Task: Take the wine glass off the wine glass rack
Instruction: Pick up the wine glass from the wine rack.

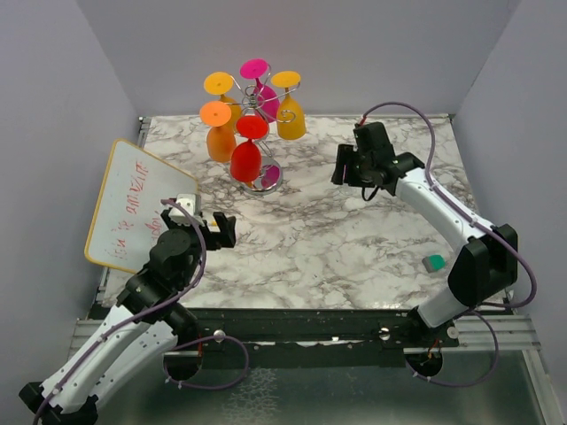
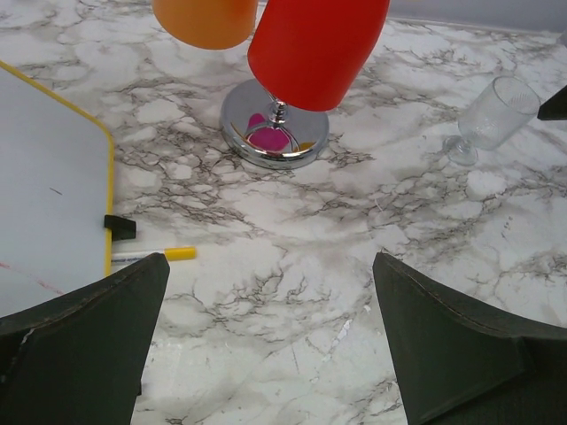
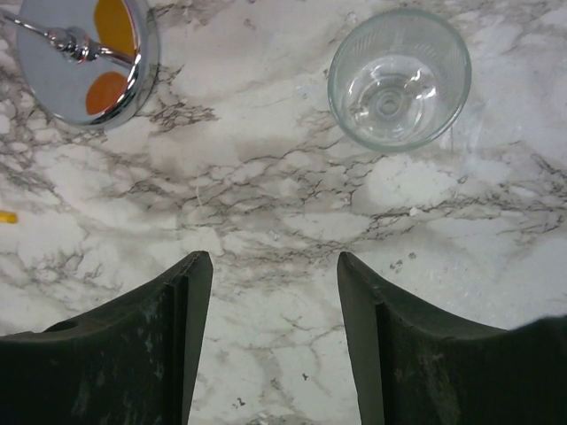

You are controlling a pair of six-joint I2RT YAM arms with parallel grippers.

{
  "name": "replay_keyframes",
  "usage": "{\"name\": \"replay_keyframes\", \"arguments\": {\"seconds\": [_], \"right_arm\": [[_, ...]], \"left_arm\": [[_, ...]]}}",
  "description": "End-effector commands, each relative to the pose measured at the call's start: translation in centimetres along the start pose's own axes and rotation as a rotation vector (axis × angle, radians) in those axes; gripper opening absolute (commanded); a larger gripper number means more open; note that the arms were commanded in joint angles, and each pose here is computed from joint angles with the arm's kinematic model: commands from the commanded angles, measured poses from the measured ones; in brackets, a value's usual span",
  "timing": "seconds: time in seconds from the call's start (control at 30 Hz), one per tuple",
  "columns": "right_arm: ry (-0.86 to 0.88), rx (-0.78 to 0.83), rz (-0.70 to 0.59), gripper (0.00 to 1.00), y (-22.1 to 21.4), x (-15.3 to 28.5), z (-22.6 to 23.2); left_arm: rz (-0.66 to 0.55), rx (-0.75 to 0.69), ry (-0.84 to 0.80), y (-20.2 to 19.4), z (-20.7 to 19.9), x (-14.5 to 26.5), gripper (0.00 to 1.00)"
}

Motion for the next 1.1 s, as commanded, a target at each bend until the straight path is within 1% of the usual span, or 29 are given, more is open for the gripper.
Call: {"name": "replay_keyframes", "arguments": {"seconds": [0.0, 0.13, 0.3, 0.47, 0.6, 0.63, 0.7, 0.8, 0.87, 0.9, 1.07], "right_arm": [[0.103, -0.105, -0.012, 0.64, -0.7, 2.1, 1.0], [0.162, -0.183, -0.023, 0.66, -0.7, 3.6, 1.7], [0.178, -0.238, -0.049, 0.66, 0.2, 5.1, 2.0], [0.222, -0.283, -0.055, 0.67, 0.5, 6.0, 2.5], [0.267, -0.334, -0.104, 0.67, 1.1, 6.7, 3.0], [0.289, -0.341, -0.12, 0.67, 1.4, 6.9, 3.2], [0.364, -0.343, -0.157, 0.67, 1.9, 7.3, 3.9], [0.443, -0.356, -0.186, 0.67, 2.5, 8.0, 4.7], [0.46, -0.369, -0.183, 0.67, 2.5, 8.4, 4.9], [0.474, -0.38, -0.184, 0.67, 2.4, 8.6, 5.0], [0.632, -0.359, -0.233, 0.69, 2.3, 10.0, 6.1]], "left_arm": [[0.028, 0.011, -0.036, 0.0, -0.6, -0.7, 0.99], [0.04, 0.026, -0.036, 0.1, -0.4, -1.5, 0.99], [0.028, 0.072, -0.09, 0.5, -0.4, -2.2, 0.99], [0.041, 0.065, -0.166, 0.8, -1.3, -2.2, 0.99], [0.057, 0.125, -0.19, 0.9, -1.9, -1.9, 0.97], [0.065, 0.135, -0.188, 1.5, -2.2, -1.7, 0.96], [0.087, 0.132, -0.224, 3.0, -3.5, -1.9, 0.95], [0.169, 0.077, -0.239, 5.9, -5.8, -3.3, 0.95], [0.211, 0.047, -0.246, 8.1, -7.3, -4.4, 0.96], [0.208, 0.046, -0.262, 9.7, -8.2, -4.6, 0.96], [0.219, 0.101, -0.306, 12.5, -9.7, -6.5, 0.97]]}}
Point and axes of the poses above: each gripper's point midway between its finger pads, its own x axis back along the fingers, its own z axis along the line the jaws close on, y = z × x, the point moved 6 cm from there along x, back along the fingers, and after that the axes turned 11 degrees about x, right-handed, at the moved point
